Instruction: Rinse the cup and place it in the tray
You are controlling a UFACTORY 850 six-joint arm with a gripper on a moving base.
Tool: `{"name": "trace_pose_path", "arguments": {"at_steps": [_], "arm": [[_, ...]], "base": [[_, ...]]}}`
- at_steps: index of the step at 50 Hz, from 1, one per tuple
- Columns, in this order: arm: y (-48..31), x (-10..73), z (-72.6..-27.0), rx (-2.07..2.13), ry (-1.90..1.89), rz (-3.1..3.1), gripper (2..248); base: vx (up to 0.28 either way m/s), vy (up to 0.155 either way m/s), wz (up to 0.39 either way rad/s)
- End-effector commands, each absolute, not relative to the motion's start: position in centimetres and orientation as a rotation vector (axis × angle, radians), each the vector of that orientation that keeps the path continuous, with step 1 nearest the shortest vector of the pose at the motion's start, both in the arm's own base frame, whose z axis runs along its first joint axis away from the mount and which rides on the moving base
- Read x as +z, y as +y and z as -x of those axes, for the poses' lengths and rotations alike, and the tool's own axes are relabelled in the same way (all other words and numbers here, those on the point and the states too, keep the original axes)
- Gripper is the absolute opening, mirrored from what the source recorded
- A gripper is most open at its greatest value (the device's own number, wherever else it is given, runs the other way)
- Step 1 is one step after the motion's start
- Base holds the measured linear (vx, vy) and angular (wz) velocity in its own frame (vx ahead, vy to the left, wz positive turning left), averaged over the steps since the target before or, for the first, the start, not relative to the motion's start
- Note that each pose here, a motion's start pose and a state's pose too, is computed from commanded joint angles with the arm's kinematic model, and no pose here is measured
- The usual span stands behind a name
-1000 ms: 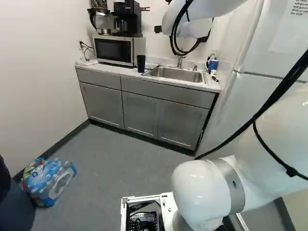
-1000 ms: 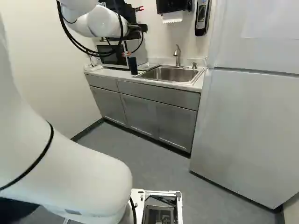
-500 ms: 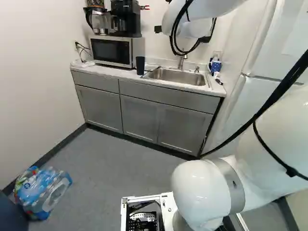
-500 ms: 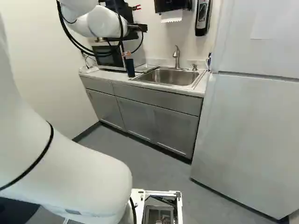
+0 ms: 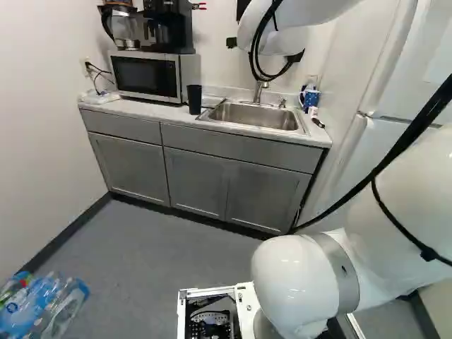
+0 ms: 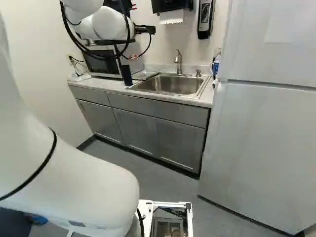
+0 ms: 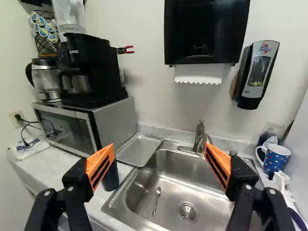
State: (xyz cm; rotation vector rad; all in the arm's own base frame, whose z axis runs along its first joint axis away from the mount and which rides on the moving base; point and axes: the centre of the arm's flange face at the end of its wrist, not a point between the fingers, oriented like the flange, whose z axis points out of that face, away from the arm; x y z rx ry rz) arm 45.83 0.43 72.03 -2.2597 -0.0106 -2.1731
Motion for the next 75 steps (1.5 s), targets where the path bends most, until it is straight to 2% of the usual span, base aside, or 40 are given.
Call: {"name": "trace_pose_path", "arguments": {"at_steps": [21,52,75], "arm": [[0.43,72.03,-45.83,-2.173,-0.011,2.26,247],[0.43,72.03,-45.83,-2.173,-0.011,2.26,247],[0.43,72.03,-45.83,-2.173,-0.011,2.26,247]], "base": [[0.173,-0.023,-0.167],[0.149,0.0,-0.011],[0.066,-0.001,-0.004]]}}
